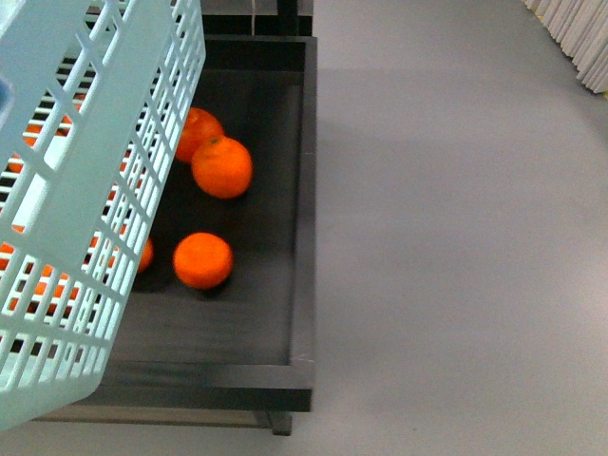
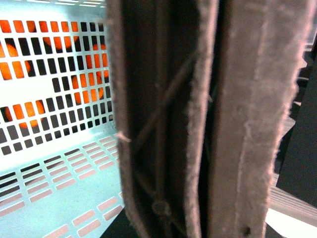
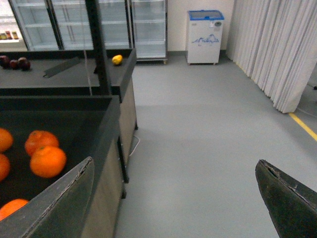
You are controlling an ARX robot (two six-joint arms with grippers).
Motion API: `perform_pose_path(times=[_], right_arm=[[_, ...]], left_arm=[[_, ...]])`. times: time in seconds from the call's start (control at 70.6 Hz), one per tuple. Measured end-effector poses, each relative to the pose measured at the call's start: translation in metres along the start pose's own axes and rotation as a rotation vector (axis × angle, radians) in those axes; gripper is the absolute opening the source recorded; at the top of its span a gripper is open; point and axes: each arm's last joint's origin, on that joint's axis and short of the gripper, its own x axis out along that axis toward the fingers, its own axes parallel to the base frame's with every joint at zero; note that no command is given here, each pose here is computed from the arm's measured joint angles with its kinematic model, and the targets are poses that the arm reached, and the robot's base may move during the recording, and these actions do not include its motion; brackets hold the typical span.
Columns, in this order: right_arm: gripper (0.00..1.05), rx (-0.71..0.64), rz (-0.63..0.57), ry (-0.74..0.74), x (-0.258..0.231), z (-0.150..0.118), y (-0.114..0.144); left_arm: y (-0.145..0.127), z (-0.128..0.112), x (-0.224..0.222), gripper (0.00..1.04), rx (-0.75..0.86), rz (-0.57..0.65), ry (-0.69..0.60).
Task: Pick lemon and mango into basket
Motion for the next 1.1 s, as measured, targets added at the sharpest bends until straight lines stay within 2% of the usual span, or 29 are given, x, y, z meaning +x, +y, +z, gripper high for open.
perform_pose_path(times=[1.104], right_arm=[[0.96,0.000,0.000,-0.001,-0.0001,0.0001,-0.0001]], left_arm=[[-0.0001,0.0003,-0.0003,0.16,0.000,0.000,-0.004]])
